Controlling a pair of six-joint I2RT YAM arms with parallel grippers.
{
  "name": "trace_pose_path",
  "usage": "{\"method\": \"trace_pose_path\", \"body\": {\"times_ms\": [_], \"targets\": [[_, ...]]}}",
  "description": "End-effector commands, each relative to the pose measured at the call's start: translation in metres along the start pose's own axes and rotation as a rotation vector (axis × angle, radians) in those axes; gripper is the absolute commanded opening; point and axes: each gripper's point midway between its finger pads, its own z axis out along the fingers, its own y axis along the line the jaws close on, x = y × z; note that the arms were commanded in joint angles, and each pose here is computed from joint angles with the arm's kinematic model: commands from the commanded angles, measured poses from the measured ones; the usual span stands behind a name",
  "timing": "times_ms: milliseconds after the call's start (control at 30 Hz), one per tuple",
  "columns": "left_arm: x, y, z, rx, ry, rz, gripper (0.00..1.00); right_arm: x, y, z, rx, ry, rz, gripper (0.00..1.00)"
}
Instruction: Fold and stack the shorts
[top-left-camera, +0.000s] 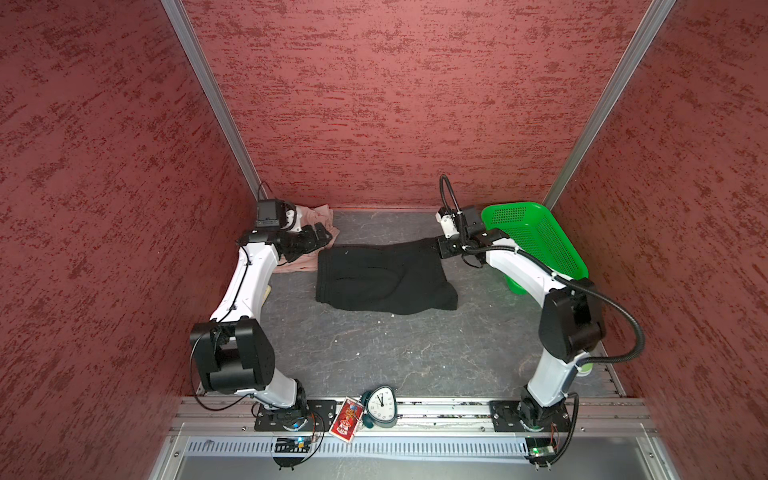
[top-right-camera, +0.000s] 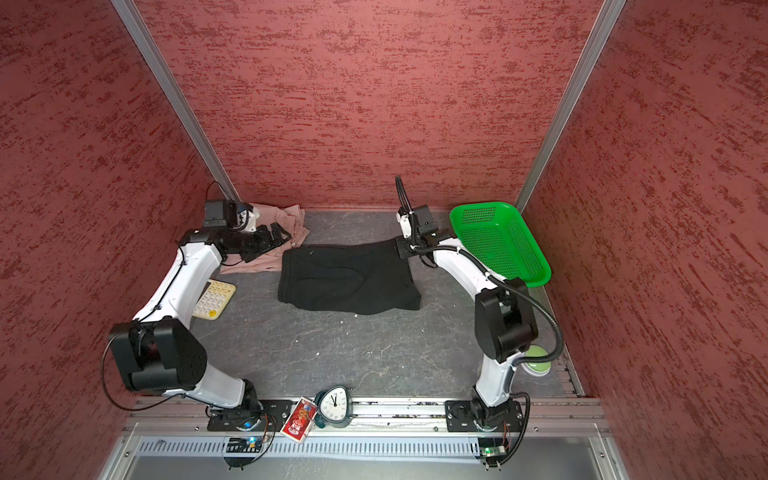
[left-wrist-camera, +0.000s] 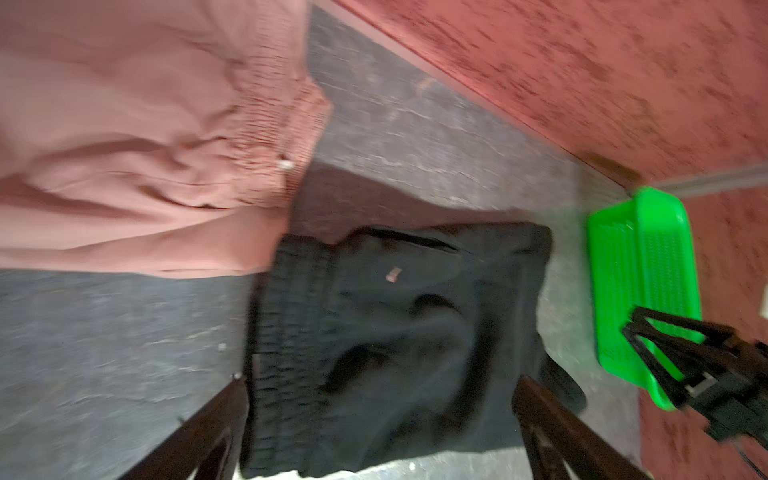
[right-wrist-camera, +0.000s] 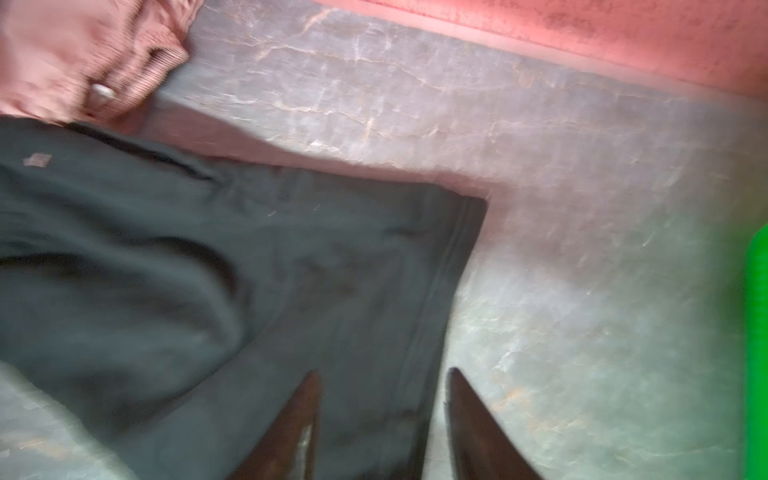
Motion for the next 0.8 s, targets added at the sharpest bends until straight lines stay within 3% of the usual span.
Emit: {"method": "trace_pose_path", "body": {"times_ms": [0,167,300,467,600,767], "targets": [[0.021,-0.035,0.038,0.170,0.079,0.089,0.99,0.026,0.005,0.012,-0.073,-0.012,0.140,0.41],[0.050,-0.044,0.083,0.233,0.213,0.104,0.99,0.076,0.005,0.023,-0.106,0.042,0.249,0.35],[0.048,-0.029,0.107,0.184,0.224,0.128,0.99,0.111,-0.009,0.023,-0.048,0.067,0.314,0.30],[0.031,0.010,0.133,0.073,0.200,0.061,0.99,0.166,-0.035,0.023,0.074,0.133,0.425,0.29],[0.033,0.034,0.153,0.061,0.222,-0.001,0.99,0.186,-0.045,0.019,0.111,0.131,0.467,0.34],[0.050,0.038,0.164,0.068,0.310,-0.020,0.99,0.174,-0.054,0.009,0.164,0.118,0.415,0.45]]}}
